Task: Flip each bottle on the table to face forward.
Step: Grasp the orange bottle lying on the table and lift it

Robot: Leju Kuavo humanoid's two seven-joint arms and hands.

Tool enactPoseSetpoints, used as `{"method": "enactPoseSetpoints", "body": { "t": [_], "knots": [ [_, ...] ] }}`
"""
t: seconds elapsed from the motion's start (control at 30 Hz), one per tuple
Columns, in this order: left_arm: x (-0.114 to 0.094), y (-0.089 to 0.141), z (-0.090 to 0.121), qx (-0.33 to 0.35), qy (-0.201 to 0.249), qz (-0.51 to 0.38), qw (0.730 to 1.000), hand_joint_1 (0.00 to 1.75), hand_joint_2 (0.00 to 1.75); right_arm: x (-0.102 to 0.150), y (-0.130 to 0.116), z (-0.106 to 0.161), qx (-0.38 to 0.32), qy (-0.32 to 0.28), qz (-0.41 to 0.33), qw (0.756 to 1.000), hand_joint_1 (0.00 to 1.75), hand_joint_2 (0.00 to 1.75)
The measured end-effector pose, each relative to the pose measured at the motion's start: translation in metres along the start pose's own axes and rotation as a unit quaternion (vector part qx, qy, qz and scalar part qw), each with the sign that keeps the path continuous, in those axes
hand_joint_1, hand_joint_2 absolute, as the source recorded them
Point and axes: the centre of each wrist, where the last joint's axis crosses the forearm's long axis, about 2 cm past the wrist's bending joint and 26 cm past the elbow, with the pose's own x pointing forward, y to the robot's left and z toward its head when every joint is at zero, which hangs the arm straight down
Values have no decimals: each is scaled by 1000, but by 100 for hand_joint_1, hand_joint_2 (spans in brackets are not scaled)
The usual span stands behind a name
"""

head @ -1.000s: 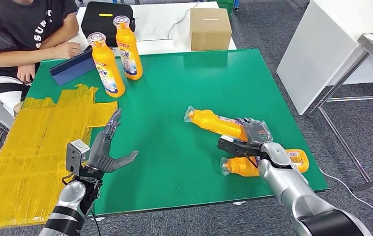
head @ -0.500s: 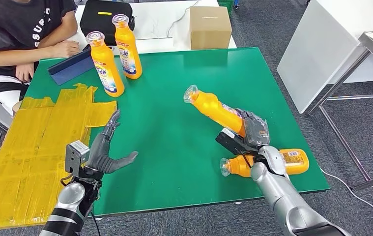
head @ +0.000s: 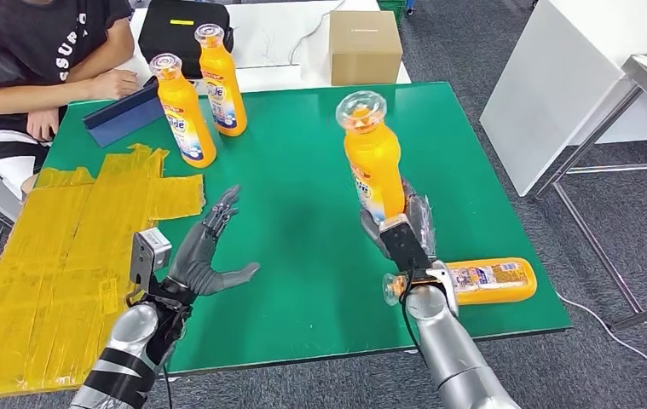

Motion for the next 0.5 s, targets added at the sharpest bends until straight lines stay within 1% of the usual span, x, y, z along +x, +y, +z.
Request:
{"method": "enactPoseSetpoints", "body": {
  "t": [0.13, 0.27, 0.37, 0.5],
  "knots": [
    [3, -5, -6, -21, -1, 17, 1000, 0, 175, 9, 8, 2, 15, -9, -79, 997, 175, 175],
    [9, -12, -15, -53, 1, 45, 998, 0, 175, 17, 25, 11, 59, -16, -162, 985, 175, 175],
    [15, -21, -25, -76, 5, 65, 995, 0, 175, 23, 42, 18, 88, -22, -191, 977, 175, 175],
    [20, -31, -35, -95, 6, 84, 992, 0, 175, 28, 59, 25, 110, -24, -208, 972, 175, 175]
  ]
}}
